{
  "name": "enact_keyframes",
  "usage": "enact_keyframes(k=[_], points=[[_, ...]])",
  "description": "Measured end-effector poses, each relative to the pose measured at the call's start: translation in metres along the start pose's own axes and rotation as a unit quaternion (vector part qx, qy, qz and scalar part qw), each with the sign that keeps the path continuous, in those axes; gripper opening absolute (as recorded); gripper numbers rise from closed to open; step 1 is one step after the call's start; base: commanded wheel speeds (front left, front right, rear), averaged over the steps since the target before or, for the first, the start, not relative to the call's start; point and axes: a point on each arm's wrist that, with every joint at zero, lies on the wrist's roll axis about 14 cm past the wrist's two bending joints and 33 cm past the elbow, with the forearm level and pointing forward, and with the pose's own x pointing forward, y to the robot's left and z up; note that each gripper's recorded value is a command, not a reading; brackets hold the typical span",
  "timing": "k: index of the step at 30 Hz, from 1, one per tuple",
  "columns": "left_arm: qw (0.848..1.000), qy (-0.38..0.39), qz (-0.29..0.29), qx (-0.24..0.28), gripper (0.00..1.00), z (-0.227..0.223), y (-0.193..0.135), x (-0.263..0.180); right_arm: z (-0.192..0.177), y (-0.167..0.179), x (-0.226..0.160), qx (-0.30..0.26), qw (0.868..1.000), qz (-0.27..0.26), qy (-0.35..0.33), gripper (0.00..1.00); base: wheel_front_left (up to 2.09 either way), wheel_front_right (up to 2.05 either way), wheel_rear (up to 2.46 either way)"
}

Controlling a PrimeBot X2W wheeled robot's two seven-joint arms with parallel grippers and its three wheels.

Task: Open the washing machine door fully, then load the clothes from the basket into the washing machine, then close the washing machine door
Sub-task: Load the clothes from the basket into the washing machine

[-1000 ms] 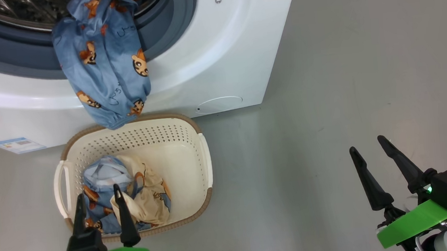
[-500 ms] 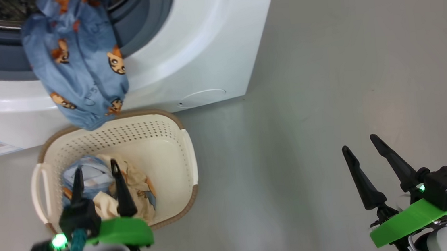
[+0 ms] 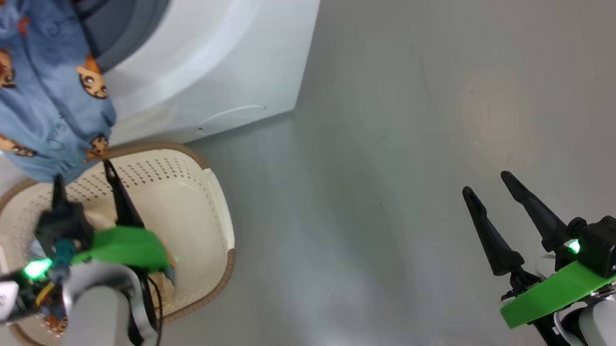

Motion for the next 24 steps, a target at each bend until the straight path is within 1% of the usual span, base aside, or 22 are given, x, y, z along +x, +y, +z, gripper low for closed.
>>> enact_keyframes(k=[4,10,14,24], points=[[1.000,0.010,0.005,-0.002,1.00,-0.006,-0.002,0.020,-0.007,-0.006,0.001,-0.004,1.000,-0.007,0.011,1.00,0.00,0.00,0.00],[0.999,0.015,0.033,-0.014,1.00,-0.010,0.011,0.049,-0.013,-0.011,0.009,-0.009,1.000,-0.008,0.020,1.00,0.00,0.00,0.00],[0.998,0.025,0.047,-0.038,1.00,-0.016,0.016,0.058,-0.018,-0.013,0.008,-0.010,0.999,-0.010,0.028,1.00,0.00,0.00,0.00],[0.995,0.030,0.075,-0.061,1.00,-0.018,0.031,0.076,-0.021,-0.011,0.013,-0.002,1.000,-0.007,0.030,1.00,0.00,0.00,0.00]])
